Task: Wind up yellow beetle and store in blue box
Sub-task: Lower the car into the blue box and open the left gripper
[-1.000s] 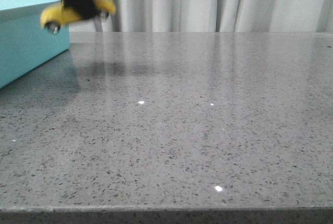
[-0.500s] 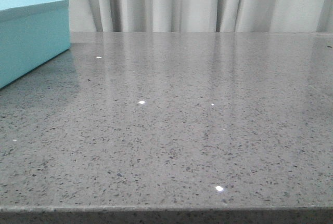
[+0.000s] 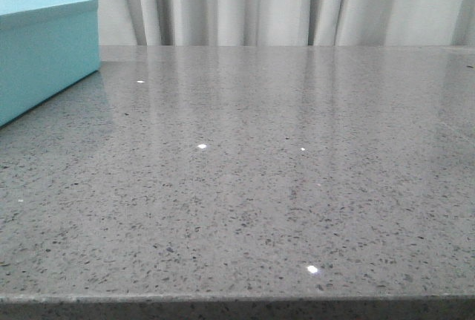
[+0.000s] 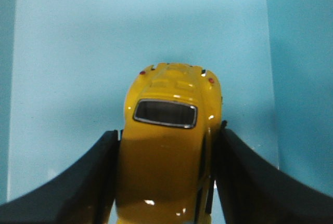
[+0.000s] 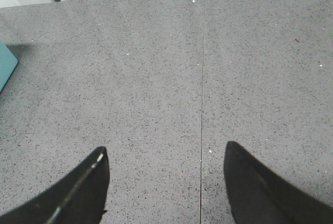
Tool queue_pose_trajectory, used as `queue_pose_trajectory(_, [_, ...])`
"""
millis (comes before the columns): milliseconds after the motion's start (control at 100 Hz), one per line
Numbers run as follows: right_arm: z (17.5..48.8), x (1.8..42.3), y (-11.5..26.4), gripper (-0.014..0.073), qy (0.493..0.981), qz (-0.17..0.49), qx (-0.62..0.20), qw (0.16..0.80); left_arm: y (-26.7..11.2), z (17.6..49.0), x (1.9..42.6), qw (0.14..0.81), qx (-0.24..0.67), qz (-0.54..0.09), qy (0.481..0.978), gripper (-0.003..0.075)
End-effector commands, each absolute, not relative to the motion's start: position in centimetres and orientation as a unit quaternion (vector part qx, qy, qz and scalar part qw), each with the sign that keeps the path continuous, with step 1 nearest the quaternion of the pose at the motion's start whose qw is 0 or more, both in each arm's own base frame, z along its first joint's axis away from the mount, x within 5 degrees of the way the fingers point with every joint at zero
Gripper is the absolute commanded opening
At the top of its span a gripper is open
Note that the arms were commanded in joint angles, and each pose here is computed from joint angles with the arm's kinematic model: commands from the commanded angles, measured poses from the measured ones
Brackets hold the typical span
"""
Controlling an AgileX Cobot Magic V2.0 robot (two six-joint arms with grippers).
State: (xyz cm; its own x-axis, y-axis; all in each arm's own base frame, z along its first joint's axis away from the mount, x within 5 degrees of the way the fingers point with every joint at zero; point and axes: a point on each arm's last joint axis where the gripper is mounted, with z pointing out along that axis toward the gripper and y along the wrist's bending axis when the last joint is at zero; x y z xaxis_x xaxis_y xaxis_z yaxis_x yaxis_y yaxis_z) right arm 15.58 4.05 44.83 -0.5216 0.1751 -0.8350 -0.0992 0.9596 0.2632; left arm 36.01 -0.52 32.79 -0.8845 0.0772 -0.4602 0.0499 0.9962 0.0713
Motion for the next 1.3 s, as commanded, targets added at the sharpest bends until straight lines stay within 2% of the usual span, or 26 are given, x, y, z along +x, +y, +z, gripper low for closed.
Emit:
queue_pose_trajectory(0, [46.3,15.1,3.9,0.0476,0.837,0.149,0.018,0.526,-0.4,34.2,36.3,0.279,0.028,0.031,0.959,0.0128])
queue_pose_trajectory(270, [46.2,15.1,3.9,0.0476,0.839,0.148,0.018,0.524,-0.3,32.4,37.4,0.255,0.031,0.037,0.966,0.0132])
queue_pose_trajectory(370, [46.2,15.1,3.9,0.0476,0.839,0.148,0.018,0.524,-0.3,32.3,37.4,0.254,0.031,0.037,0.966,0.0199])
queue_pose_trajectory(490, [46.2,15.1,3.9,0.0476,0.839,0.148,0.018,0.524,-0.3,32.3,37.5,0.257,0.031,0.037,0.965,0.0341])
queue_pose_trajectory(560, [46.2,15.1,3.9,0.0476,0.839,0.148,0.018,0.524,-0.3,32.3,37.5,0.257,0.031,0.037,0.965,0.0393])
queue_pose_trajectory(820, [46.2,15.1,3.9,0.0476,0.839,0.148,0.018,0.524,-0.3,32.6,37.4,0.261,0.019,0.033,0.965,0.0410])
queue_pose_trajectory(970, [46.6,14.6,3.7,0.0476,0.830,0.147,0.016,0.537,-0.3,34.5,36.5,0.294,0.018,0.033,0.955,0.0410])
queue_pose_trajectory(1120, [46.8,13.4,3.2,0.0476,0.809,0.131,0.002,0.572,-0.6,38.4,34.5,0.372,0.012,0.012,0.928,0.0410])
queue_pose_trajectory(1290, [45.2,11.8,2.7,0.0476,0.798,0.124,-0.001,0.590,-0.7,42.6,31.1,0.438,0.008,0.001,0.899,0.0391])
